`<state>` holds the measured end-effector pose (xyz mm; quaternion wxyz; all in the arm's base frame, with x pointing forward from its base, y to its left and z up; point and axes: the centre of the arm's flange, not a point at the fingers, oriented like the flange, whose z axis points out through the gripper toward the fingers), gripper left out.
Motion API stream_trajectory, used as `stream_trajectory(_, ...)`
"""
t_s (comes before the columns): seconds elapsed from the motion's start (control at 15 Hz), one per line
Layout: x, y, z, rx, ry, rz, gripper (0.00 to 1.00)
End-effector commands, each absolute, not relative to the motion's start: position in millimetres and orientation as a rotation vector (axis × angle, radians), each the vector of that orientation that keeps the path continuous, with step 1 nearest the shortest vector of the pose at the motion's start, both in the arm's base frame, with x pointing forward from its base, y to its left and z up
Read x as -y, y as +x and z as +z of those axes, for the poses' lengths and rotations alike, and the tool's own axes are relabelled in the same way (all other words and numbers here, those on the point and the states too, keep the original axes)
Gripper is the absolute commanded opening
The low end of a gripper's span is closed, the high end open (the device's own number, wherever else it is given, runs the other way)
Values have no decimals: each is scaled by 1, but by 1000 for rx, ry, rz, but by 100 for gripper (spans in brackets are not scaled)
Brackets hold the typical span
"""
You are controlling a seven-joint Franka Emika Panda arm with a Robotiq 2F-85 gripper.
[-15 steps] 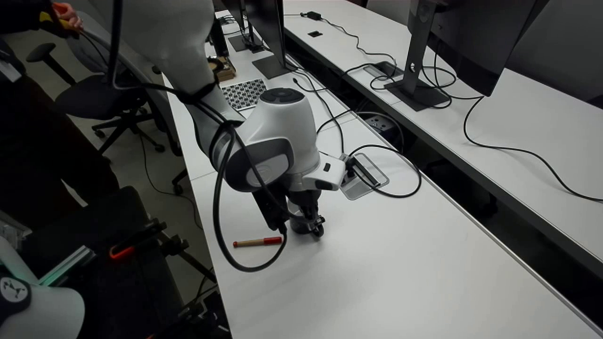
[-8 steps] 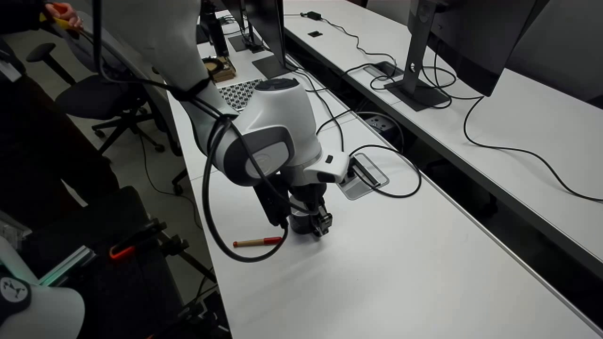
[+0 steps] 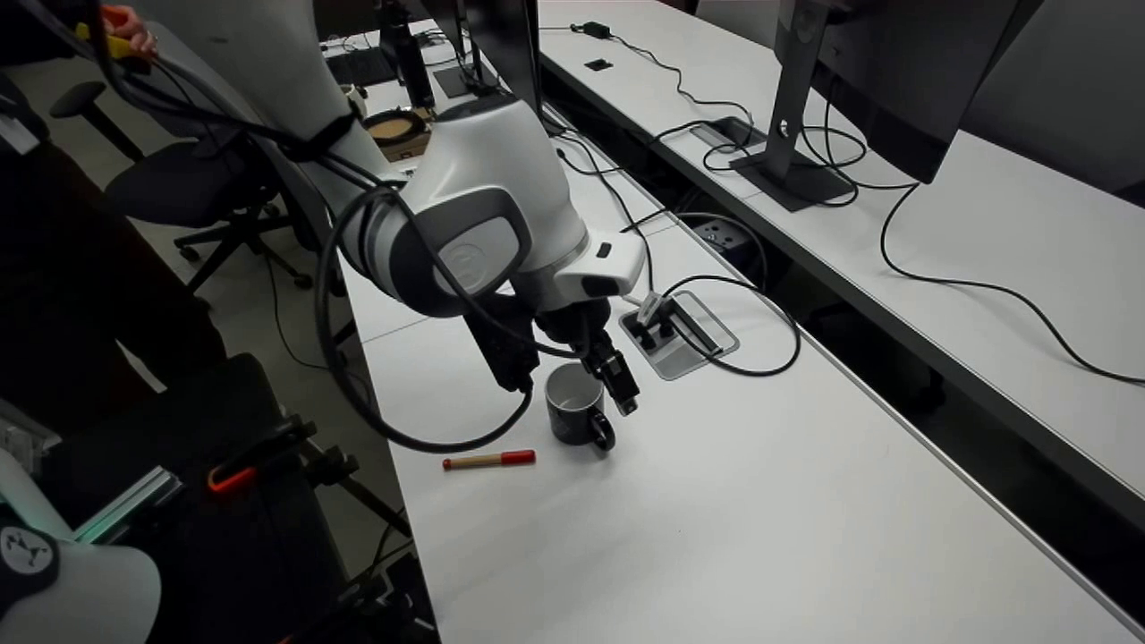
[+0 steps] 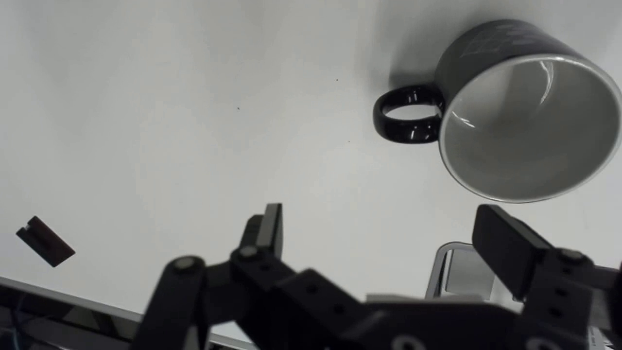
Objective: Rotate the black cup counterclockwise so that the handle is on the right side
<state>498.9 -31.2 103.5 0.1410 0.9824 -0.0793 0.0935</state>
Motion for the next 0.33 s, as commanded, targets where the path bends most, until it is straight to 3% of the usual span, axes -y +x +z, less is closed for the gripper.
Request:
stream_trajectory(0.0,31,499,103,229,2837,267,100)
stream_trajectory(0.27,35,498,101,236,2833,259,100)
